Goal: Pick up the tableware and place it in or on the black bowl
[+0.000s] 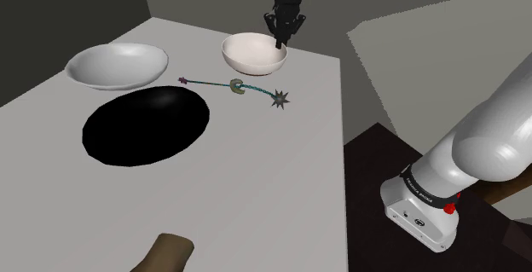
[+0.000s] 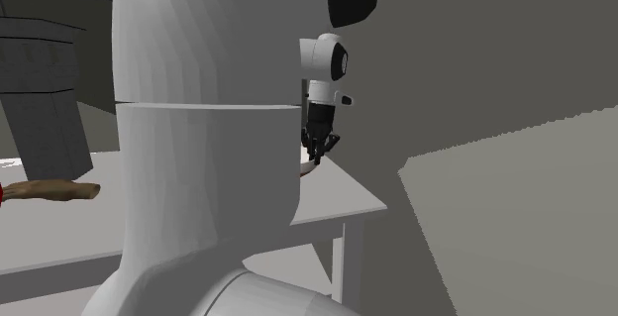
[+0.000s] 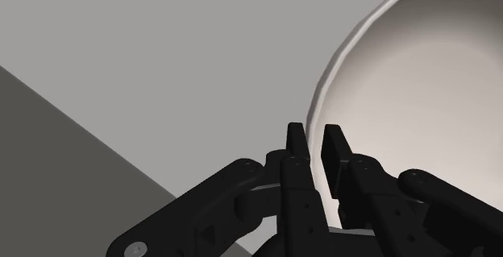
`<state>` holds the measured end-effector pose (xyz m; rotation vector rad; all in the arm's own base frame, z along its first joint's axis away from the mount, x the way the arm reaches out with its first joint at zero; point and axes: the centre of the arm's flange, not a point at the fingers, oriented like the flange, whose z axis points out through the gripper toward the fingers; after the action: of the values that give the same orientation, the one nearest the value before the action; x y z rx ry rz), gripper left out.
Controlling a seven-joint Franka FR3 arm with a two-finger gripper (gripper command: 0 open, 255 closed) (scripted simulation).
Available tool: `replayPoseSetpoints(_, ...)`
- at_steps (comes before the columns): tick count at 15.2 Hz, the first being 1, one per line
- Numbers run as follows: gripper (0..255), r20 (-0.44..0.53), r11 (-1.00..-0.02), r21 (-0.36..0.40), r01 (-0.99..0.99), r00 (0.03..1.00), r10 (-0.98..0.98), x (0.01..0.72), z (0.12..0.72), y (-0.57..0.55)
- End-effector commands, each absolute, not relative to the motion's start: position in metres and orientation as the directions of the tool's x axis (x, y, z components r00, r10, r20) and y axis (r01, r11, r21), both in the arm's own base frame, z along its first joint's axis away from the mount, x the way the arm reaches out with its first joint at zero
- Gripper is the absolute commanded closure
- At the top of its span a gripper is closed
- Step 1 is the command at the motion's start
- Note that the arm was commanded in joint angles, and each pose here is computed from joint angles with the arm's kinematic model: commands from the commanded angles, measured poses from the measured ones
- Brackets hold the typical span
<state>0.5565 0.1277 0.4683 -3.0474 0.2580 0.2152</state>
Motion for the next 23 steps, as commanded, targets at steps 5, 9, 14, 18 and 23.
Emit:
replayPoseSetpoints(5, 255, -0.147, -0.983, -0.063, -0.172, 0.976, -0.161, 0.556, 0.483, 0.128)
replayPoseSetpoints(9, 255, -0.147, -0.983, -0.063, -0.172, 0.976, -0.161, 0.556, 0.505, 0.128)
replayPoseSetpoints(14, 255, -0.147, -0.983, -0.063, -0.172, 0.976, -0.161, 0.556, 0.531, 0.128)
replayPoseSetpoints(18, 255, -0.147, -0.983, -0.063, -0.172, 0.976, -0.161, 0.556, 0.552, 0.128)
replayPoseSetpoints(23, 255, -0.147, -0.983, -0.063, -0.172, 0.976, -0.161, 0.556, 0.579, 0.128)
